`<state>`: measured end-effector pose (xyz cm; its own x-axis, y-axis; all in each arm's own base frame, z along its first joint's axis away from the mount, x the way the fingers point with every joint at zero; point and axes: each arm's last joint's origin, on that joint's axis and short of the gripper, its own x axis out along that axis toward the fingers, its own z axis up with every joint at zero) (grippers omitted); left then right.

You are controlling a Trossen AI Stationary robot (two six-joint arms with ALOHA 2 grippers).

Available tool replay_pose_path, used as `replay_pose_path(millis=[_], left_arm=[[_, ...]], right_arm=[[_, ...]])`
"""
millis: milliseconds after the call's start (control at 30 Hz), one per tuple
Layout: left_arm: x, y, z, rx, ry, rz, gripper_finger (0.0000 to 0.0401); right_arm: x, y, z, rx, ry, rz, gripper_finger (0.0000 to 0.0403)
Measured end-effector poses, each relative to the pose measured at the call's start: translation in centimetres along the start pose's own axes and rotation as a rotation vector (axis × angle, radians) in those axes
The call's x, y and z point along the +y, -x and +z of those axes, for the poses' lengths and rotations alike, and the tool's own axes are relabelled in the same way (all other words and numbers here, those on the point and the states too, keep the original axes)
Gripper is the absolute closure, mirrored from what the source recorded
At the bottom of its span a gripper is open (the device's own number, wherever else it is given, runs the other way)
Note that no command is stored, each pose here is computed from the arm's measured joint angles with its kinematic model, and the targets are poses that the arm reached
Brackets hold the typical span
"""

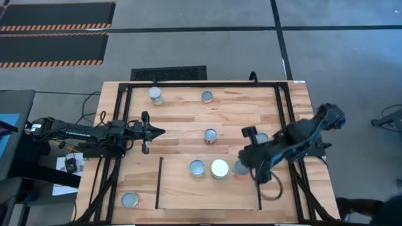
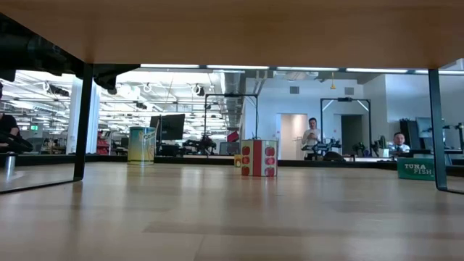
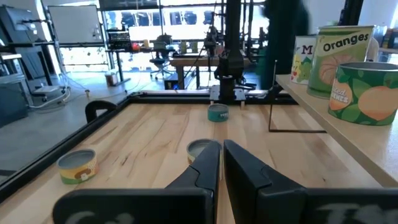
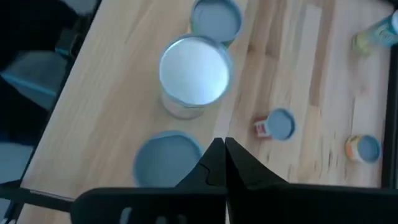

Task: Pick and place cans onto a shelf
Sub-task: Put the yellow mushroom can on the shelf

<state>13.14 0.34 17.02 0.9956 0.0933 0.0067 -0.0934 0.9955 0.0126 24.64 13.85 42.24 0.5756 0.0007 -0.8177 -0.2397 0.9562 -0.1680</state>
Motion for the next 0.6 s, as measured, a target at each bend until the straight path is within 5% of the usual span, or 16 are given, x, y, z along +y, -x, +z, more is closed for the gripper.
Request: replay_pose_path(millis=[400,600], left_arm=[[0.0,0.0,0.1,0.000,0.048,0.015,0.0388],[0.4,-0.7,2.6,0.034,0.015,0.100,0.0396]], right_arm=[[-5.4,-1.8,-7.3,-0.282,-0.026,-0.086,0.0400],[-8.2,-4.2,-11.0,-0.417,-0.057,-0.129,0.0399]])
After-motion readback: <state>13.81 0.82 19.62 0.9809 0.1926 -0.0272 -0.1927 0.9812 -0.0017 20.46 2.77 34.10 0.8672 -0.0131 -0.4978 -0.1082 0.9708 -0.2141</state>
